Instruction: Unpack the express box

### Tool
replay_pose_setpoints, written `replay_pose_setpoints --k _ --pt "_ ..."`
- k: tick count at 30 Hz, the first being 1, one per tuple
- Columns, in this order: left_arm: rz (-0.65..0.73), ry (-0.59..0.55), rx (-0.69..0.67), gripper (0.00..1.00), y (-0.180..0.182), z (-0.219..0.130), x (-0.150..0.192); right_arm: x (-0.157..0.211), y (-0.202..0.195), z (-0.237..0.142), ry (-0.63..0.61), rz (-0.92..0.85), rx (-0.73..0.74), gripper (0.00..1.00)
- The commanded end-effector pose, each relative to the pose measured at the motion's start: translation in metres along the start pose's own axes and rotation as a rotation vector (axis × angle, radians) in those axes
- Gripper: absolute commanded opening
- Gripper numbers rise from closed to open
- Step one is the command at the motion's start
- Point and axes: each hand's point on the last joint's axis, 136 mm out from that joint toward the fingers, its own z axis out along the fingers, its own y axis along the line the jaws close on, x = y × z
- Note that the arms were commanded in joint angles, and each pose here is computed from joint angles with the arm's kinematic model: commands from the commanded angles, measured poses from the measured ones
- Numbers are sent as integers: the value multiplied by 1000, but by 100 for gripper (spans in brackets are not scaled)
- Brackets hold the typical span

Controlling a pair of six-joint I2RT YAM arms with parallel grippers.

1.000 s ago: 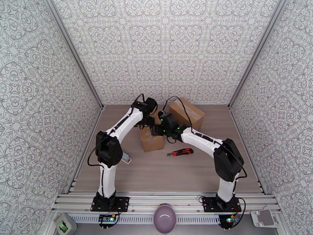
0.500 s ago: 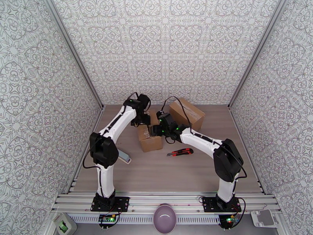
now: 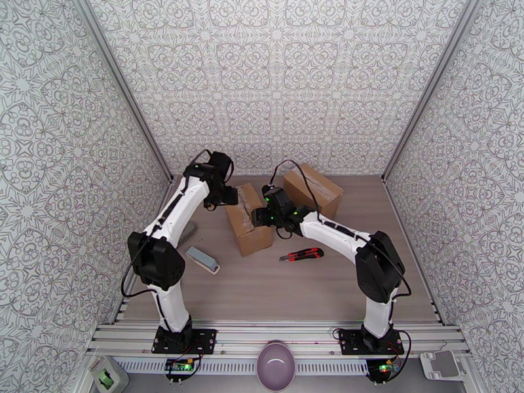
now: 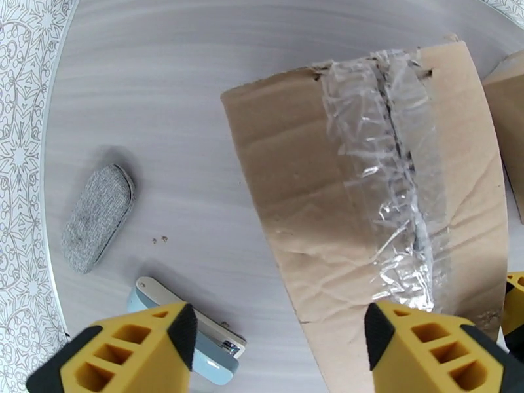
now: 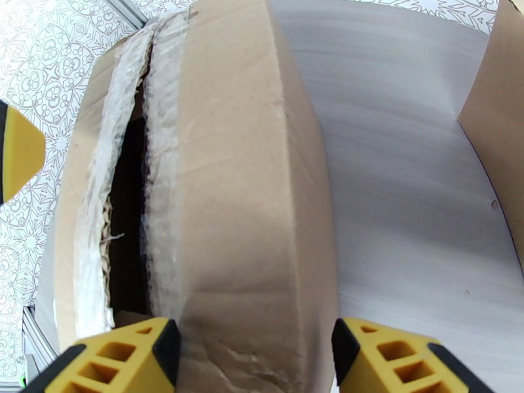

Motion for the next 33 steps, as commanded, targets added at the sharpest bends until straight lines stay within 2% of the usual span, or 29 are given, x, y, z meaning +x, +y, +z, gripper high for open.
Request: replay_pose_setpoints --k 1,5,13,15,25,33 --pt "12 -21 12 80 -26 -4 -7 10 -6 9 42 5 29 65" --pt "39 44 -40 82 -35 22 6 12 2 11 41 3 4 64" --pt "68 112 -139 83 -22 50 16 14 9 13 43 -4 -9 63" --pt "74 101 -136 83 -23 46 11 14 10 13 43 -6 -12 63" --pt "181 198 -193 72 -8 40 18 17 8 16 46 -1 -8 63" --pt "163 211 -204 61 5 35 21 20 7 21 54 12 -7 63"
